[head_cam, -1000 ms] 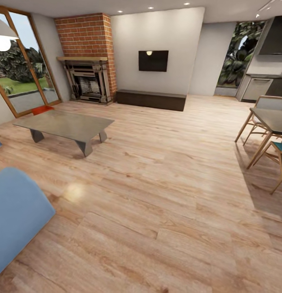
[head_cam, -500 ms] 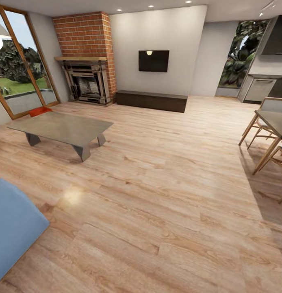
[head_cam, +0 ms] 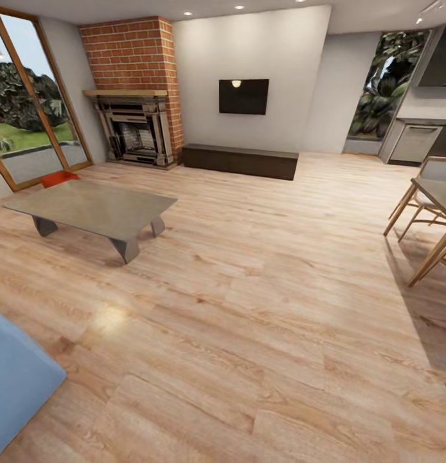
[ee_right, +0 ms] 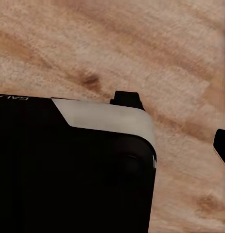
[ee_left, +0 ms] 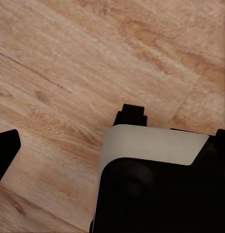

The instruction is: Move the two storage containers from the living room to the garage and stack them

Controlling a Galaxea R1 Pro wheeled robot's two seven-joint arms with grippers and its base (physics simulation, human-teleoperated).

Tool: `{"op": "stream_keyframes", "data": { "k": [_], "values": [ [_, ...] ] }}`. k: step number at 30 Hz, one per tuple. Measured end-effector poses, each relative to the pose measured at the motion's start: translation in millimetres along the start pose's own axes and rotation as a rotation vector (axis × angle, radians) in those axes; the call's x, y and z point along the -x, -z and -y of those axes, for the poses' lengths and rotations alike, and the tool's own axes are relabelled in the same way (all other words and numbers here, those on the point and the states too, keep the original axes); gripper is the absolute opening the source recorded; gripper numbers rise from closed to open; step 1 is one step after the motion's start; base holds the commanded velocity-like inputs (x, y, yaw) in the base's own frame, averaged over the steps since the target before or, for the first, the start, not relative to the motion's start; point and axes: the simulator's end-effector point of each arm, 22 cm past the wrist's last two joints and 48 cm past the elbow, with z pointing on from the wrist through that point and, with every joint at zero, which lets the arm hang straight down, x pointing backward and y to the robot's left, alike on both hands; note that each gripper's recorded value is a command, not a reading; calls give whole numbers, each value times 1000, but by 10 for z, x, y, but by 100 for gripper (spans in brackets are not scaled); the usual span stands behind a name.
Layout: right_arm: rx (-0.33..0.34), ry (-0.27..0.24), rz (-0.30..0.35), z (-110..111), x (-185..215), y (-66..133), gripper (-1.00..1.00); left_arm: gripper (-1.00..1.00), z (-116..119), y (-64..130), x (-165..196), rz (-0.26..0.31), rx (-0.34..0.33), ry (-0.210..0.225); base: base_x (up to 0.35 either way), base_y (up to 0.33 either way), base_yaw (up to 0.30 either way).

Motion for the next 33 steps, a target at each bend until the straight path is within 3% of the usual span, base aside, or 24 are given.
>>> {"op": "stream_keyframes", "data": {
  "k": [33],
  "values": [
    [0,0,-2,-1,-7,-2,100,100,0,-3,-7,-2,0,0,322,0,-21]
  ]
}}
